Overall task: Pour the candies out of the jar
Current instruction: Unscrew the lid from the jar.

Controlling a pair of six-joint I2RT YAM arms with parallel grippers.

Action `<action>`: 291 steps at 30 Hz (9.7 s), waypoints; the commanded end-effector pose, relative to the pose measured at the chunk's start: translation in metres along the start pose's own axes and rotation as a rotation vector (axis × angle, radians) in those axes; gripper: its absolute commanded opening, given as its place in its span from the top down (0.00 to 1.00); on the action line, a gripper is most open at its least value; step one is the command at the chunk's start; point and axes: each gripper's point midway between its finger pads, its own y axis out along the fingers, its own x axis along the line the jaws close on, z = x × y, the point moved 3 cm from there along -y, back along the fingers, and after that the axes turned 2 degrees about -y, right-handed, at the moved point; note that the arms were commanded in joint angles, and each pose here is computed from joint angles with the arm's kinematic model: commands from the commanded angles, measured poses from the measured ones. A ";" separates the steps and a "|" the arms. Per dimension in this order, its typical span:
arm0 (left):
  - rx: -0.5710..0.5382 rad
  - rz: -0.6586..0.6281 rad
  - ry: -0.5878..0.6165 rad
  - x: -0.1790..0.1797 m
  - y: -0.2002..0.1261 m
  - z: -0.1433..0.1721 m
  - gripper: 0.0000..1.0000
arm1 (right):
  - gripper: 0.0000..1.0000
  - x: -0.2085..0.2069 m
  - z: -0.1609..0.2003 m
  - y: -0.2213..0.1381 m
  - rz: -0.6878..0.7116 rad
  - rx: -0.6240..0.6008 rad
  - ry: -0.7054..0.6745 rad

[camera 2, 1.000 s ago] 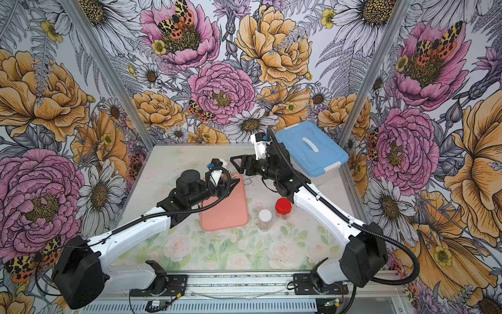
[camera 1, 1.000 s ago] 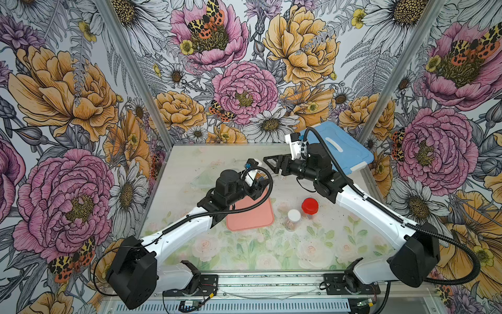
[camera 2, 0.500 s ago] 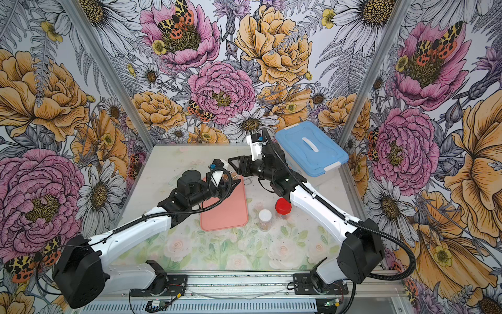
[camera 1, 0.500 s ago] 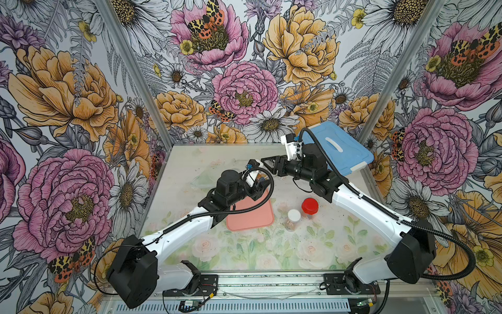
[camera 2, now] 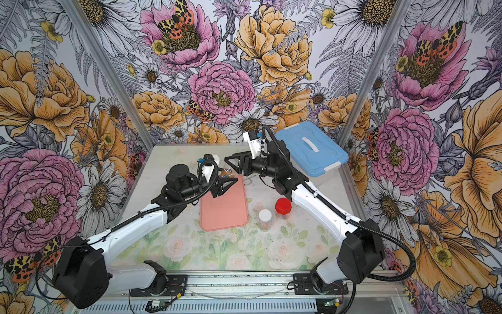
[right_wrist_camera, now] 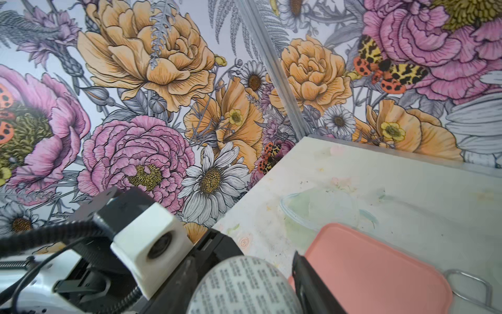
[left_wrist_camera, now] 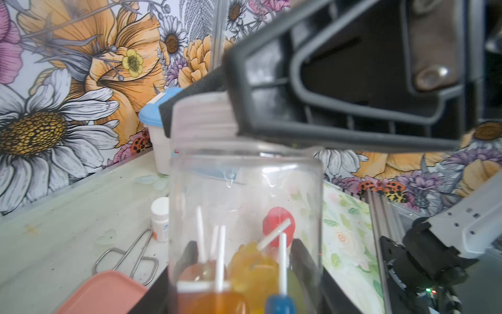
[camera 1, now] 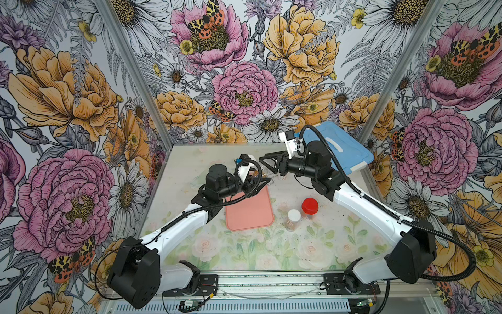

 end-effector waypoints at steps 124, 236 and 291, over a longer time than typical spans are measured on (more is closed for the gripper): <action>0.067 -0.292 0.193 0.008 0.014 0.005 1.00 | 0.22 -0.030 0.009 -0.001 0.261 -0.007 0.165; 0.015 -0.234 0.136 0.005 0.003 -0.008 1.00 | 0.57 -0.006 -0.007 0.005 0.149 -0.049 0.049; 0.068 -0.239 0.189 0.000 0.009 0.003 1.00 | 0.17 -0.024 0.000 -0.020 0.277 -0.022 0.115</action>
